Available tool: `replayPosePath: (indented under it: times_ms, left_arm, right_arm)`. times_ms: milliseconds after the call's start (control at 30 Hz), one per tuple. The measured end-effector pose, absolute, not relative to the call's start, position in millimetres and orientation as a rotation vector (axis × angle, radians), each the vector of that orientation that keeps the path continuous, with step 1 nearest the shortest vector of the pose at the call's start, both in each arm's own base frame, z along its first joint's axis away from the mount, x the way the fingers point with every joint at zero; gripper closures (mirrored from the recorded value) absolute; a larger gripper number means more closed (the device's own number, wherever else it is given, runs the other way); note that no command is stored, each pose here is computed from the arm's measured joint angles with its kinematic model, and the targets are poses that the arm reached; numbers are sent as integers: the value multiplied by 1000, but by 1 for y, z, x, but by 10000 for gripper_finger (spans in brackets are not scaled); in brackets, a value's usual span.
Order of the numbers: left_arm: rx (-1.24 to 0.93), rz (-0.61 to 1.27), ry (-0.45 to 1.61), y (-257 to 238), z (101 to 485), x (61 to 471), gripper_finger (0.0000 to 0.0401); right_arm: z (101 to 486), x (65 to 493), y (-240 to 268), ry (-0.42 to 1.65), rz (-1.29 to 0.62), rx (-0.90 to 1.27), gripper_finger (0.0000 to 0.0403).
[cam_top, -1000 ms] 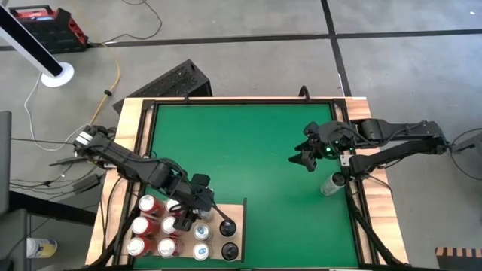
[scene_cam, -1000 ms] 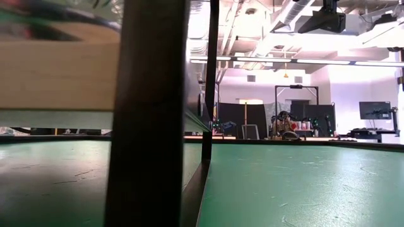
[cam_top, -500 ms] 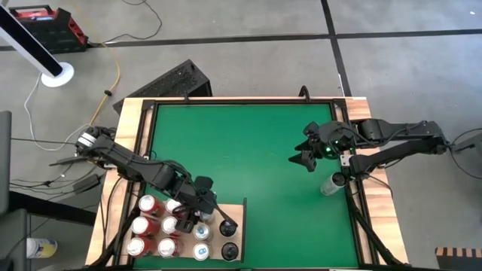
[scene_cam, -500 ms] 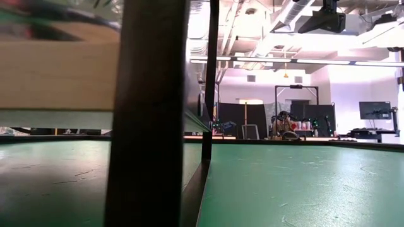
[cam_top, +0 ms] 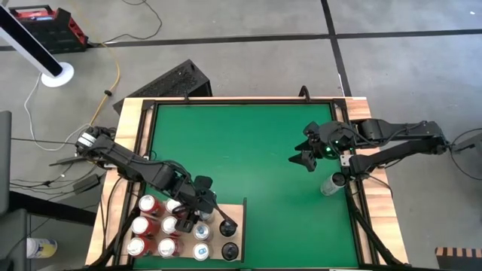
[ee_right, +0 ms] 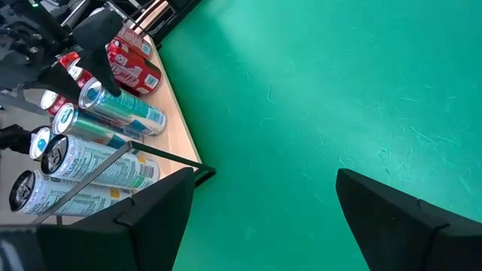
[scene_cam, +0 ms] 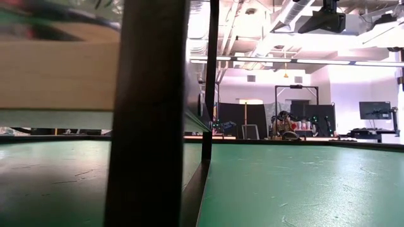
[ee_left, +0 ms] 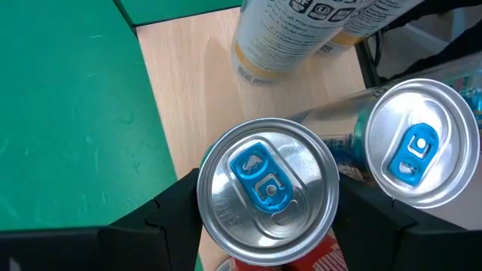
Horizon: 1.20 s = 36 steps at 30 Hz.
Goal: Place canned beverage on shelf
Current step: Put the blue soda can on the shelf aligned with the other blue soda can
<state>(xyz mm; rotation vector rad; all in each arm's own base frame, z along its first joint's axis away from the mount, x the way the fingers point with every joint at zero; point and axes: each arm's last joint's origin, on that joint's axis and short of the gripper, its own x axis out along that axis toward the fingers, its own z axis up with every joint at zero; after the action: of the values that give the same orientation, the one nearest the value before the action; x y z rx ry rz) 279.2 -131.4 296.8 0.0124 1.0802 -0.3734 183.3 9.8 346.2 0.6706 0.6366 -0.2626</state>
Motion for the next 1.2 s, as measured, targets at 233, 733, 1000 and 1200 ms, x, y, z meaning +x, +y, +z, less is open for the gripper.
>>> replayPosePath:
  times_ms: [233,733,1000,1200]
  left_arm:
    - [-6,-375,1094,-129,296,279,180]
    - [-19,-371,1109,-126,296,280,34]
    - [-16,-352,1137,-118,311,278,33]
    - [10,-359,1169,-114,336,271,33]
  right_arm:
    - [346,183,10,637,-263,671,55]
    - [346,183,10,638,-257,653,55]
    - [346,183,10,637,-252,642,55]
    - [357,182,17,622,-148,544,55]
